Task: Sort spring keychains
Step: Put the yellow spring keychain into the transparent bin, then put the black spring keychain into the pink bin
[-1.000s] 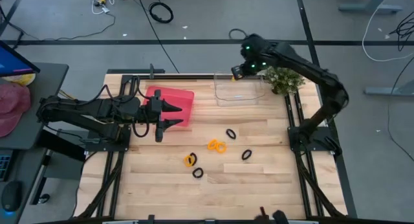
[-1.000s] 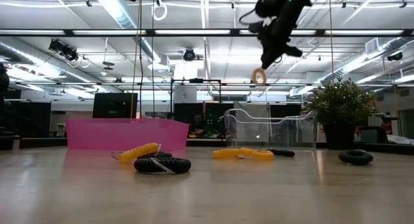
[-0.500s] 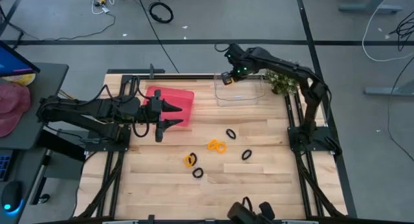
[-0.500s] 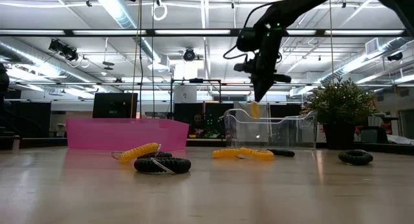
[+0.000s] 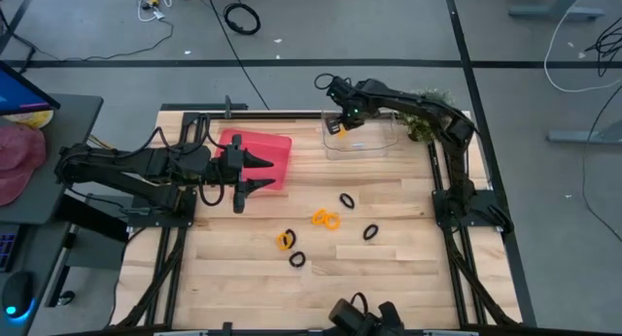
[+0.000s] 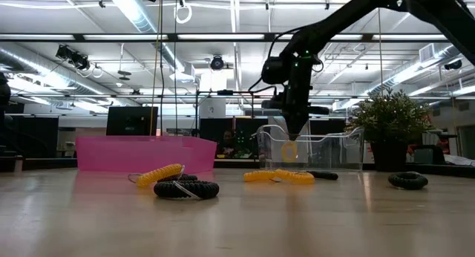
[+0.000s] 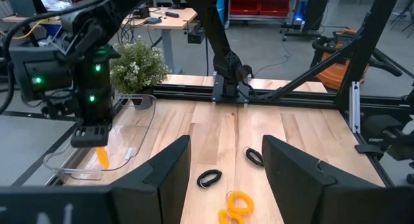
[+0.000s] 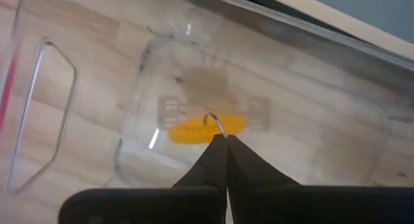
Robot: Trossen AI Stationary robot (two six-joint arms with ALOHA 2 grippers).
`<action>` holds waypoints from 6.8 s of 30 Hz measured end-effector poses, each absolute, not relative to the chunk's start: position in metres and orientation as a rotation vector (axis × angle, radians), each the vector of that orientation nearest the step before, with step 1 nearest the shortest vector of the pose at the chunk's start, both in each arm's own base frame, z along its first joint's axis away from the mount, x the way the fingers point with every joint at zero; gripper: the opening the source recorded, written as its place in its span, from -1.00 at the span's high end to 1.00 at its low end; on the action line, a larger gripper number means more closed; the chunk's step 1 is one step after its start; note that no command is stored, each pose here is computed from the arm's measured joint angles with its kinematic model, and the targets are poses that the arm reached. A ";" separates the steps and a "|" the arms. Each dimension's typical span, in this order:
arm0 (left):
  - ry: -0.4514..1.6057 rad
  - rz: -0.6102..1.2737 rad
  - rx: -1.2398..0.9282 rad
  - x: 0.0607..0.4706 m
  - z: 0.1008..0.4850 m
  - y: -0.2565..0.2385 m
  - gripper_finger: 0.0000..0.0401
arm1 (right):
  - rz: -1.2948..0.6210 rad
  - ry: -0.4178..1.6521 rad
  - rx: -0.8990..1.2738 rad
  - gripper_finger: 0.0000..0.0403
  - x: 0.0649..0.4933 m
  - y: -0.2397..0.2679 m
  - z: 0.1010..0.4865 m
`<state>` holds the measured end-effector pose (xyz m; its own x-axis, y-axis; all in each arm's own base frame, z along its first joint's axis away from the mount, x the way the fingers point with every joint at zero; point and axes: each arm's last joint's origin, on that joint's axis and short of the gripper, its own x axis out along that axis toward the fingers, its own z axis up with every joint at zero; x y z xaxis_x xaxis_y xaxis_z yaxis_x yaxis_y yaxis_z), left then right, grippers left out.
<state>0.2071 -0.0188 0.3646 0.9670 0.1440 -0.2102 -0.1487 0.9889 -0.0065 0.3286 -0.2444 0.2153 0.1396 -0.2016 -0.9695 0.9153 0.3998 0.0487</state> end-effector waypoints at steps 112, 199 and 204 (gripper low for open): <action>0.217 0.148 -0.020 0.207 0.364 -0.019 0.03 | -0.187 1.530 0.514 0.05 0.245 0.039 0.207; 0.217 0.148 -0.020 0.207 0.364 -0.019 0.03 | -0.187 1.281 0.919 0.14 0.221 0.014 0.141; 0.217 0.148 -0.020 0.207 0.364 -0.019 0.03 | -0.178 1.242 0.924 0.16 0.224 0.011 0.141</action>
